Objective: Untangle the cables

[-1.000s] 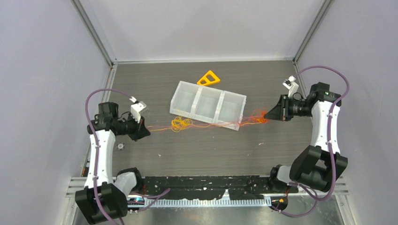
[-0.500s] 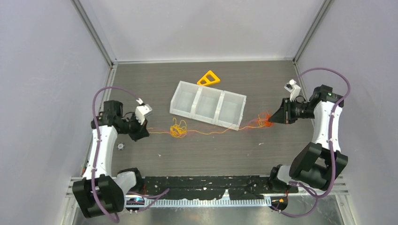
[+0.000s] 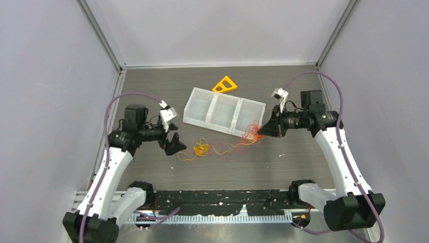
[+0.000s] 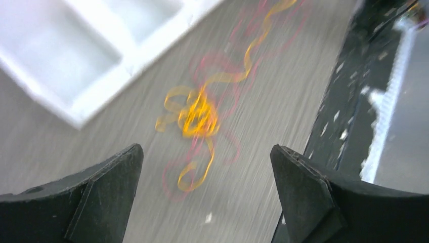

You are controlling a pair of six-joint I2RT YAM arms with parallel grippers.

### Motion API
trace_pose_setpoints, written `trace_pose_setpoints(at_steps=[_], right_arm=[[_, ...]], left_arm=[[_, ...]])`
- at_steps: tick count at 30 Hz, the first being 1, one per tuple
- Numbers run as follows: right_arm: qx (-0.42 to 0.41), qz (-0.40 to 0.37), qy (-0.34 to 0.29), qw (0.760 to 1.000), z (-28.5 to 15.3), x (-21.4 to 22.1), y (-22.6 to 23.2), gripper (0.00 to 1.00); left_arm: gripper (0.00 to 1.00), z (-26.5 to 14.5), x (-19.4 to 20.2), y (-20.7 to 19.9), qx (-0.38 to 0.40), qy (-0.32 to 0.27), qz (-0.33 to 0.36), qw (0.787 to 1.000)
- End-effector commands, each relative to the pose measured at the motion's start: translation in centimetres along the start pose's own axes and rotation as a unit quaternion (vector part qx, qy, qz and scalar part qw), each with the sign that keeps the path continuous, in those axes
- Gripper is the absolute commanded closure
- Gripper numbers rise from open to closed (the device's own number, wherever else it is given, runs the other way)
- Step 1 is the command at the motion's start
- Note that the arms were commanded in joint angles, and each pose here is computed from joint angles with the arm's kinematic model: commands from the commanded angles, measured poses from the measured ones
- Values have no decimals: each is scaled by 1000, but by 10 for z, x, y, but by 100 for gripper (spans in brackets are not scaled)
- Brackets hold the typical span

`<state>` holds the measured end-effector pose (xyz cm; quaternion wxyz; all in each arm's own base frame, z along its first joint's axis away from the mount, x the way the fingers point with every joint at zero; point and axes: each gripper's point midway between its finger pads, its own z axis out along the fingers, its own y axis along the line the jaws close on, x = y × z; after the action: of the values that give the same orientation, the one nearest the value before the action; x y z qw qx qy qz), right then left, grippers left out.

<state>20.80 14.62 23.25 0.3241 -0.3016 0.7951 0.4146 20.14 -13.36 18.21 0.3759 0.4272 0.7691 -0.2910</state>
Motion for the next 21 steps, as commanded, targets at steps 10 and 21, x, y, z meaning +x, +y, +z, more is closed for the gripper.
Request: trace_pose_setpoints(at_steps=[10, 21], right_arm=[[-115, -76, -65, 988, 40, -54, 89, 95], [-118, -45, -29, 992, 39, -28, 87, 93]], left_arm=[[1, 77, -160, -105, 121, -179, -11, 976], [100, 76, -92, -111, 154, -109, 3, 982]])
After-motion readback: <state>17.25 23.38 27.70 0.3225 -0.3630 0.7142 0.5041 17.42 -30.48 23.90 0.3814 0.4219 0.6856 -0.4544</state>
